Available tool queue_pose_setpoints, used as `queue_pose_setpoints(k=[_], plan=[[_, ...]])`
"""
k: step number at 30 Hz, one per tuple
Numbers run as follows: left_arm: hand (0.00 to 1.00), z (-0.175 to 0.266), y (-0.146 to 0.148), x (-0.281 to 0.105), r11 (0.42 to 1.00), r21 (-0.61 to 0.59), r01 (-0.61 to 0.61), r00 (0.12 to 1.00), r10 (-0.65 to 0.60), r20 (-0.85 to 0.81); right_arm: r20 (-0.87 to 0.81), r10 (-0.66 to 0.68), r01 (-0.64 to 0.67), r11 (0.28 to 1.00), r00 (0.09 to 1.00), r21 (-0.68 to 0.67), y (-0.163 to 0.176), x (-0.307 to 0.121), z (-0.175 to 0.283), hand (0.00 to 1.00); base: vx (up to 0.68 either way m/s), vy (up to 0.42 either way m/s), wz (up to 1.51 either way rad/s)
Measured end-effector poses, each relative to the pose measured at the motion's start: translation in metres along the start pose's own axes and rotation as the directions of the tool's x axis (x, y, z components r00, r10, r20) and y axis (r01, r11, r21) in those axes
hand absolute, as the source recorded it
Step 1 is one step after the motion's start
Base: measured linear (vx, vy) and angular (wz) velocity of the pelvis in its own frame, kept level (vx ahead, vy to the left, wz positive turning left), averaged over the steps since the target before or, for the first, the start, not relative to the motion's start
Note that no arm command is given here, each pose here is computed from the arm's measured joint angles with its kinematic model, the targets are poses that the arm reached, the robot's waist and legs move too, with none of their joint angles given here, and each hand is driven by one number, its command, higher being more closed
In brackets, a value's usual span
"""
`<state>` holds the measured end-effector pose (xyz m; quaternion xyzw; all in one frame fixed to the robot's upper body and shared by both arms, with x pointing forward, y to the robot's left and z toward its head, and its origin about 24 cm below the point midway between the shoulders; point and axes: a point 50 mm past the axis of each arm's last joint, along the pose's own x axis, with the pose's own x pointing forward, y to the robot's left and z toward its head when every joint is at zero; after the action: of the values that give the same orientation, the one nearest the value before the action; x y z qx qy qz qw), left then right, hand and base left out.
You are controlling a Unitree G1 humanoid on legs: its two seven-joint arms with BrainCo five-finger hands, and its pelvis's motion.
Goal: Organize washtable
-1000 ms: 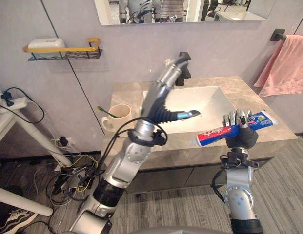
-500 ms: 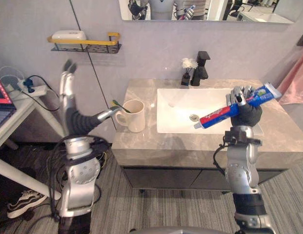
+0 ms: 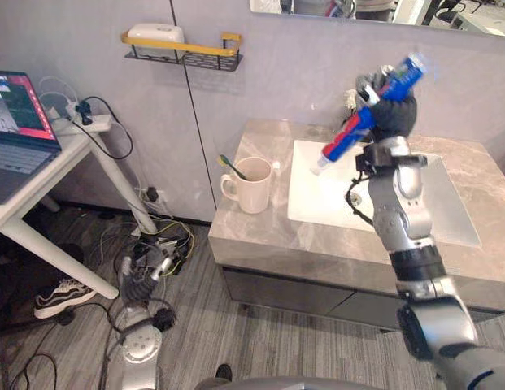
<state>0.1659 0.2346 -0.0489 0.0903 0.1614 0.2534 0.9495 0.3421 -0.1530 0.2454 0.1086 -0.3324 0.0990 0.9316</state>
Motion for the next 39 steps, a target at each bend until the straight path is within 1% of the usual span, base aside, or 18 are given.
queue_pose_setpoints(k=[3,6,7,9,13,16,21,23,24,31,33,35,39], plan=[[0.00,-0.032,-0.015,-0.008,0.996,0.005,0.085,0.984,-0.083,-0.159,-0.015,0.037,-0.038,0.998,0.999,-0.052,0.011,0.016,-0.001,1.00,0.00,0.000,0.00],[0.00,-0.057,-0.018,-0.014,0.994,-0.035,0.100,0.952,-0.106,-0.286,-0.071,0.049,-0.054,0.996,0.996,-0.075,0.018,0.026,-0.009,1.00,0.00,-0.005,-0.01],[0.00,-0.064,-0.018,-0.017,0.994,-0.056,0.098,0.939,-0.111,-0.324,-0.089,0.054,-0.064,0.992,0.995,-0.108,0.020,0.029,-0.012,1.00,0.00,-0.016,-0.03],[0.00,-0.071,-0.017,-0.021,0.993,-0.071,0.090,0.925,-0.110,-0.363,-0.104,0.062,-0.076,0.988,0.993,-0.133,0.025,0.033,-0.014,1.00,0.00,0.000,0.00],[0.00,-0.082,-0.018,-0.026,0.994,-0.054,0.099,0.902,-0.112,-0.417,-0.092,0.111,-0.128,0.970,0.990,-0.207,0.040,0.043,-0.009,1.00,0.00,0.000,0.00],[0.00,-0.091,-0.019,-0.031,0.993,-0.038,0.113,0.878,-0.118,-0.463,-0.086,0.113,-0.129,0.969,0.990,-0.211,0.042,0.045,-0.008,1.00,0.00,0.000,0.00],[0.00,-0.098,-0.019,-0.033,0.992,-0.023,0.124,0.859,-0.119,-0.498,-0.100,0.127,-0.148,0.958,0.987,-0.247,0.048,0.051,-0.010,1.00,0.00,0.000,0.00],[0.00,-0.098,-0.020,-0.031,0.990,-0.005,0.138,0.858,-0.122,-0.499,-0.104,0.136,-0.157,0.958,0.985,-0.238,0.052,0.050,-0.012,1.00,0.00,0.000,0.00],[0.00,-0.092,-0.024,-0.025,0.988,0.011,0.157,0.868,-0.133,-0.479,-0.127,0.137,-0.163,0.959,0.982,-0.232,0.053,0.045,-0.019,1.00,0.00,0.000,0.00],[0.00,-0.092,-0.025,-0.025,0.985,0.015,0.171,0.866,-0.144,-0.478,-0.128,0.137,-0.163,0.960,0.982,-0.226,0.054,0.045,-0.020,1.00,0.00,0.000,0.00],[0.00,-0.092,-0.026,-0.025,0.982,0.017,0.190,0.864,-0.159,-0.478,-0.135,0.126,-0.154,0.962,0.983,-0.225,0.054,0.042,-0.024,1.00,0.00,0.000,0.00],[0.00,-0.092,-0.027,-0.024,0.972,0.045,0.229,0.860,-0.181,-0.477,-0.157,0.107,-0.142,0.964,0.982,-0.227,0.052,0.035,-0.032,1.00,-0.04,0.011,0.00],[0.00,-0.093,-0.028,-0.023,0.967,0.051,0.250,0.854,-0.196,-0.482,-0.181,0.081,-0.121,0.968,0.980,-0.221,0.046,0.027,-0.040,1.00,-0.06,0.016,0.02]])
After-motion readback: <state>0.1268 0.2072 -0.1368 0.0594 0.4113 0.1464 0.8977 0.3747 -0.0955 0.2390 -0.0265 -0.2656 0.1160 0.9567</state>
